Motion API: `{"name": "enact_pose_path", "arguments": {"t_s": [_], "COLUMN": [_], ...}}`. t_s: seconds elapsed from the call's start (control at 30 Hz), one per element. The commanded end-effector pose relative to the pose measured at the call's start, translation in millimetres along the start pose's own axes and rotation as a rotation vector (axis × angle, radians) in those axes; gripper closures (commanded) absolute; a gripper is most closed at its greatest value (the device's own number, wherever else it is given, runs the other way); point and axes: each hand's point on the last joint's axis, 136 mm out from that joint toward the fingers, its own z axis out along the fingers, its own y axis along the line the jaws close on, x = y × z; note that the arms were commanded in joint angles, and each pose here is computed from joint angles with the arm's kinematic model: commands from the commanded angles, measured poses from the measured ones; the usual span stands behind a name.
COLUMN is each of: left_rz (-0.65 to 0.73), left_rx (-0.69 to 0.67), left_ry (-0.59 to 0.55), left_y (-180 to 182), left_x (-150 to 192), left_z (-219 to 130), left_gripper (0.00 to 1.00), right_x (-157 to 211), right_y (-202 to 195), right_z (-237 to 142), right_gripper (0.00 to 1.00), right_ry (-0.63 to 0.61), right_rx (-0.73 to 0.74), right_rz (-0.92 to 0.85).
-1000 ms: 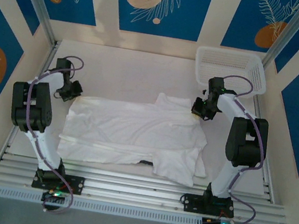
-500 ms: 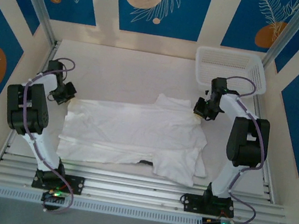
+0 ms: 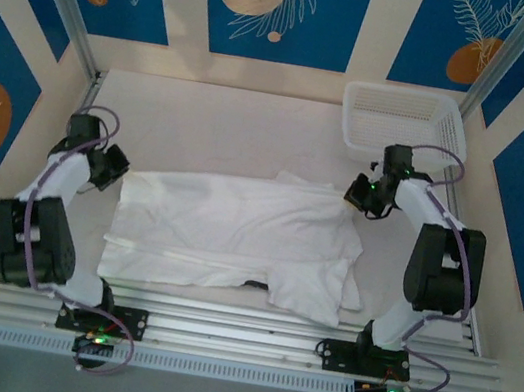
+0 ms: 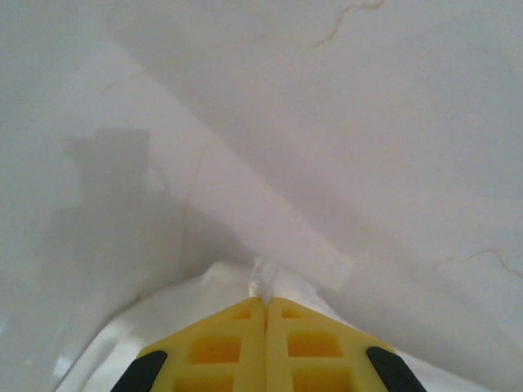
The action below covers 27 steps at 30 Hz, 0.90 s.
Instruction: Fold the inside-out t-shirt
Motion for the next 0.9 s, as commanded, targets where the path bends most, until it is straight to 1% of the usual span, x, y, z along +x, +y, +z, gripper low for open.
{"name": "enact_pose_path", "arguments": {"t_s": [0.0, 0.07, 0.13, 0.23, 0.3, 0.37, 0.47, 0.53, 0.6, 0.7, 0.77, 0.8, 0.83, 0.87], "left_rz": [-0.116, -0.127, -0.114, -0.082, -0.091, -0.110, -0.140, -0.157, -0.156, -0.171, -0.173, -0.172, -0.170, -0.165], "left_rx": [-0.119, -0.148, -0.188, -0.205, -0.208, -0.220, -0.266, -0.299, -0.308, -0.321, -0.315, -0.311, -0.311, -0.309], "left_ry": [0.024, 0.023, 0.017, -0.006, -0.024, -0.064, -0.145, -0.187, -0.193, -0.148, -0.121, -0.113, -0.106, -0.099], "left_y": [44.1, 56.3, 64.1, 60.9, 57.5, 57.8, 68.9, 78.9, 84.1, 90.9, 92.0, 91.9, 92.0, 91.8], "left_x": [32.3, 43.2, 44.6, 34.5, 29.2, 23.9, 20.2, 20.6, 23.4, 33.7, 37.7, 38.3, 38.4, 38.9], "left_z": [0.9, -2.5, -7.5, -18.4, -27.7, -40.7, -59.8, -65.9, -63.3, -48.9, -37.1, -33.0, -29.8, -27.1], "left_gripper": [1.00, 1.00, 1.00, 1.00, 1.00, 1.00, 1.00, 1.00, 1.00, 1.00, 1.00, 0.99, 0.97, 0.93], "right_x": [21.4, 29.1, 28.1, 16.7, 12.9, 15.7, 31.9, 46.5, 63.4, 85.0, 93.5, 95.9, 96.7, 96.8], "right_y": [-13.8, -18.8, -16.6, -2.9, 6.8, 12.2, 9.1, 1.9, -4.9, -21.6, -31.1, -32.7, -32.6, -31.5], "right_z": [13.7, 18.2, 14.4, -3.9, -16.9, -26.2, -27.3, -22.2, -13.2, 1.2, 6.9, 8.1, 8.2, 7.5], "right_gripper": [1.00, 1.00, 1.00, 1.00, 1.00, 1.00, 1.00, 1.00, 1.00, 0.99, 0.93, 0.87, 0.78, 0.68], "right_ry": [0.056, 0.079, 0.080, 0.034, 0.012, -0.007, -0.006, 0.009, 0.038, 0.080, 0.093, 0.099, 0.103, 0.108], "right_rx": [-0.028, -0.027, -0.030, -0.057, -0.072, -0.077, -0.071, -0.063, -0.054, -0.013, 0.002, 0.001, -0.004, -0.010], "right_rz": [0.086, 0.094, 0.089, 0.059, 0.037, 0.019, 0.021, 0.036, 0.042, 0.060, 0.083, 0.092, 0.097, 0.100]}}
